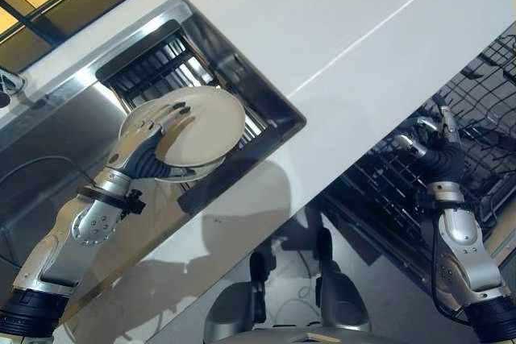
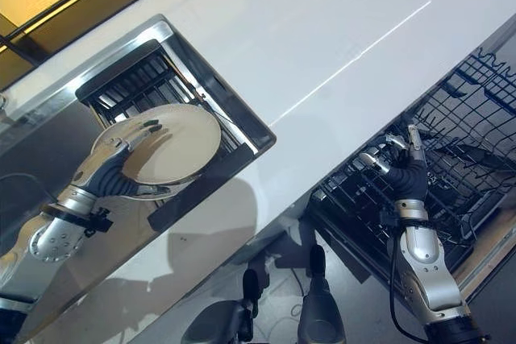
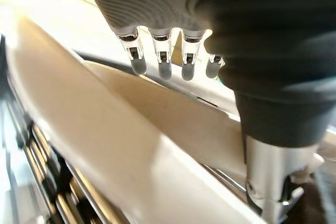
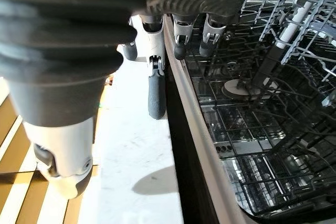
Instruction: Pick up plates and place into dishwasher.
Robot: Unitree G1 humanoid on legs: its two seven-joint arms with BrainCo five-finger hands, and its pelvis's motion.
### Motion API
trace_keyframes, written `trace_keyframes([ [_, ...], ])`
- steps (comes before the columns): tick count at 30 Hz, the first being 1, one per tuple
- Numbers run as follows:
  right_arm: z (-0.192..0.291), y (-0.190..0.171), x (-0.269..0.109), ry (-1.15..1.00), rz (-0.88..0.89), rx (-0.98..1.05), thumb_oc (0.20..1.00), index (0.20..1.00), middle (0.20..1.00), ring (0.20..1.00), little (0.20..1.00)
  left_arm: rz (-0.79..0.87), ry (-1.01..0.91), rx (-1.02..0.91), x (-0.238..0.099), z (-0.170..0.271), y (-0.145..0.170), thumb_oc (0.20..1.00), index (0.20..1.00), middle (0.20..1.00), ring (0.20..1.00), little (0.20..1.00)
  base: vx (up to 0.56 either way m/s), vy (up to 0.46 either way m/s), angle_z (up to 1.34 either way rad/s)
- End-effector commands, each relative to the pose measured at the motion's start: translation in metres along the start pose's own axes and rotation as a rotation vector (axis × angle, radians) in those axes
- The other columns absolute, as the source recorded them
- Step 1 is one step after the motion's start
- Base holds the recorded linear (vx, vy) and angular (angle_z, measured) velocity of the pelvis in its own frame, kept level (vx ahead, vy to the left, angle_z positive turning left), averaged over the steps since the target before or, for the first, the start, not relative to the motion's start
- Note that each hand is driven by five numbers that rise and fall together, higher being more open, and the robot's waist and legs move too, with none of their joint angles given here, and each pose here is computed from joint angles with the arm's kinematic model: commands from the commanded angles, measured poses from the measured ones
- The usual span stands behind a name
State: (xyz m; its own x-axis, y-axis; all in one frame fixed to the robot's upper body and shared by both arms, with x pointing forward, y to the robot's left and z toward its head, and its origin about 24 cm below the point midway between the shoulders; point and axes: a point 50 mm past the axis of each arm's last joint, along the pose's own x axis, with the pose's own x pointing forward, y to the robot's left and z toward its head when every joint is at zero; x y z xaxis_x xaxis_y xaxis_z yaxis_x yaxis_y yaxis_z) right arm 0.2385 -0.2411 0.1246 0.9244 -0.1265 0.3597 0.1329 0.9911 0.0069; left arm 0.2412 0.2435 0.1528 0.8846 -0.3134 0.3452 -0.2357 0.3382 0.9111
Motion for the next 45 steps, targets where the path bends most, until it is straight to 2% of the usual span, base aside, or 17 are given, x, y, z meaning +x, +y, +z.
trace_keyframes([
  [1,0.007,0.025,0.003,-0.062,0.139,0.011,1.000,1.000,1.000,1.000,1.000,0.182,-0.101,0.169,0.009,0.002,0.029,1.000,1.000,1.000,1.000,1.000,0.00,0.000,0.00],
  [10,0.002,0.032,-0.001,-0.065,0.131,0.033,1.000,1.000,1.000,1.000,1.000,0.435,-0.081,0.106,0.002,0.003,0.023,1.000,1.000,1.000,1.000,1.000,0.00,0.000,0.00],
  [15,0.000,0.038,0.000,-0.070,0.131,0.044,1.000,1.000,1.000,1.000,1.000,0.470,-0.082,0.150,0.004,0.005,0.014,1.000,1.000,1.000,1.000,1.000,0.00,-0.006,0.00],
  [16,0.001,0.039,0.001,-0.072,0.129,0.045,1.000,1.000,1.000,1.000,1.000,0.477,-0.089,0.172,0.004,0.005,0.014,0.445,0.445,0.445,0.445,0.445,0.00,0.000,0.00],
  [17,0.001,0.039,0.001,-0.072,0.129,0.047,1.000,1.000,1.000,1.000,1.000,0.486,-0.097,0.195,0.005,0.006,0.014,0.200,0.200,0.200,0.200,0.200,0.00,0.000,0.00],
  [21,0.001,0.039,0.003,-0.074,0.132,0.049,1.000,1.000,1.000,1.000,1.000,0.493,-0.114,0.309,0.007,0.003,0.018,0.200,0.200,0.200,0.200,0.200,0.00,0.000,0.00],
  [28,0.002,0.032,0.002,-0.069,0.137,0.050,1.000,1.000,1.000,1.000,1.000,0.477,-0.131,0.402,0.005,0.000,0.019,0.200,0.200,0.200,0.200,0.200,0.00,0.000,0.00],
  [40,0.001,0.027,-0.002,-0.050,0.143,0.045,1.000,1.000,1.000,1.000,1.000,0.459,-0.133,0.468,-0.002,-0.005,0.018,0.200,0.200,0.200,0.200,0.200,0.00,0.000,0.00],
  [45,-0.003,0.025,-0.006,-0.038,0.144,0.045,1.000,1.000,1.000,1.000,1.000,0.541,-0.117,0.462,-0.008,-0.007,0.021,0.200,0.200,0.200,0.200,0.200,0.01,0.002,0.00],
])
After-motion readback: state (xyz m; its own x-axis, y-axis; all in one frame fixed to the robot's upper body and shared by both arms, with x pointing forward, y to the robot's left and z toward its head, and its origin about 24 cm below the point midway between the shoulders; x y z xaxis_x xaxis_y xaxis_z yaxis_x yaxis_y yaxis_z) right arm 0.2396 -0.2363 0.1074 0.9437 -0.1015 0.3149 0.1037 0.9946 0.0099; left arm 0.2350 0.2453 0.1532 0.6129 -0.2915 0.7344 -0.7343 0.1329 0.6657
